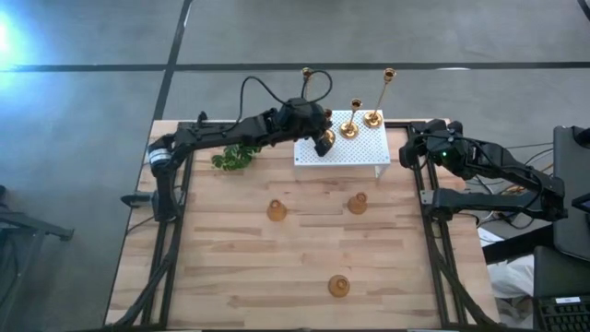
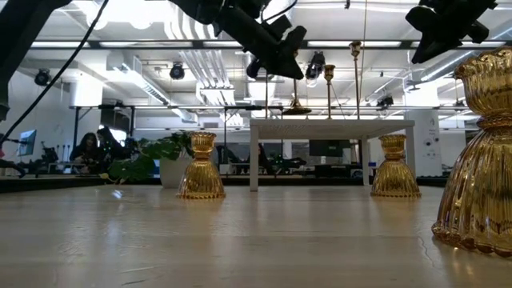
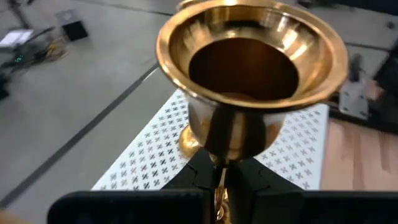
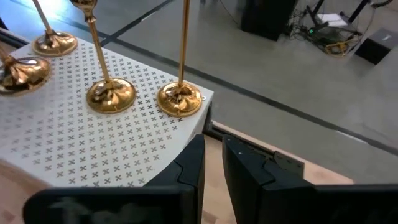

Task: Pick & Place candle stick holders
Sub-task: Put the gold candle holder on the shelf

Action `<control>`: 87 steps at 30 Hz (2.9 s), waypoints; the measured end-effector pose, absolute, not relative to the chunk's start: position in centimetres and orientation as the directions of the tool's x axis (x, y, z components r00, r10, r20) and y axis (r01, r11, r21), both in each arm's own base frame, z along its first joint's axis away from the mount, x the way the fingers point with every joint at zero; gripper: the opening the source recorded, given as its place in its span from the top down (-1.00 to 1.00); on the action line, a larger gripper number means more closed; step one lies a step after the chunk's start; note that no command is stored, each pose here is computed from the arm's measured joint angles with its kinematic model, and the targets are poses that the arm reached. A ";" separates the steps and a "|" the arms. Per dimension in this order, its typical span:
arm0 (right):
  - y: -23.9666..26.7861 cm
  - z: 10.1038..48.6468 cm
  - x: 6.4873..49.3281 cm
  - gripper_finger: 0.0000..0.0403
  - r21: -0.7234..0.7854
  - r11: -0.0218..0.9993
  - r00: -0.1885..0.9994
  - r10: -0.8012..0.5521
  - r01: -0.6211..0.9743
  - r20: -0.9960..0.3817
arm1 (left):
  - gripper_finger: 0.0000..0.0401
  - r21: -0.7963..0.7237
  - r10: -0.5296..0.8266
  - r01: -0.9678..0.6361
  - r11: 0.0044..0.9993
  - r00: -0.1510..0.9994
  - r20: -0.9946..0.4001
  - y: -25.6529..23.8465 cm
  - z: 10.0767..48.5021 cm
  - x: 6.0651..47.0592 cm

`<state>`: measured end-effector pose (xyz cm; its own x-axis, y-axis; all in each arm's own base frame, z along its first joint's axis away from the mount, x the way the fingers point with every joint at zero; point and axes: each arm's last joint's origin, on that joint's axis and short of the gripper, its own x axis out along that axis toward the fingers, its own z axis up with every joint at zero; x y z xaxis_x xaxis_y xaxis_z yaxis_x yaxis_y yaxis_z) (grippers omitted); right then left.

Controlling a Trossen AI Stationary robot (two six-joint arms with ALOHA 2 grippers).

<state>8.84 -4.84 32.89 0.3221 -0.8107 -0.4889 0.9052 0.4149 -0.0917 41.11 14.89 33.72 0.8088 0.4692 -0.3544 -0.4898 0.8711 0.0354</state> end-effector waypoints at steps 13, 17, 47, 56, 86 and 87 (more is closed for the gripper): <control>-4.7 33.3 7.7 0.74 -0.196 0.376 0.266 -0.864 0.906 -0.427 | 0.91 -0.090 0.698 -0.747 0.659 0.652 -0.296 13.4 34.6 42.1; -4.5 33.4 6.9 0.74 -0.219 0.357 0.248 -0.880 0.908 -0.405 | 0.91 -0.078 0.709 -0.763 0.641 0.628 -0.319 12.8 34.0 43.6; -3.8 33.4 4.7 0.74 -0.205 0.367 0.266 -0.879 0.907 -0.395 | 0.91 0.018 0.742 -0.799 0.601 0.549 -0.384 15.2 32.9 45.3; -3.8 33.4 4.7 0.74 -0.207 0.370 0.268 -0.878 0.906 -0.396 | 0.91 0.016 0.727 -0.786 0.618 0.564 -0.393 15.6 31.0 45.9; -3.8 33.4 4.7 0.74 -0.212 0.377 0.272 -0.876 0.902 -0.398 | 0.57 0.016 0.722 -0.778 0.628 0.575 -0.386 16.1 30.6 45.9; -3.8 33.4 4.7 0.74 -0.212 0.377 0.272 -0.876 0.902 -0.398 | 0.54 0.016 0.722 -0.778 0.628 0.575 -0.386 16.1 30.6 45.9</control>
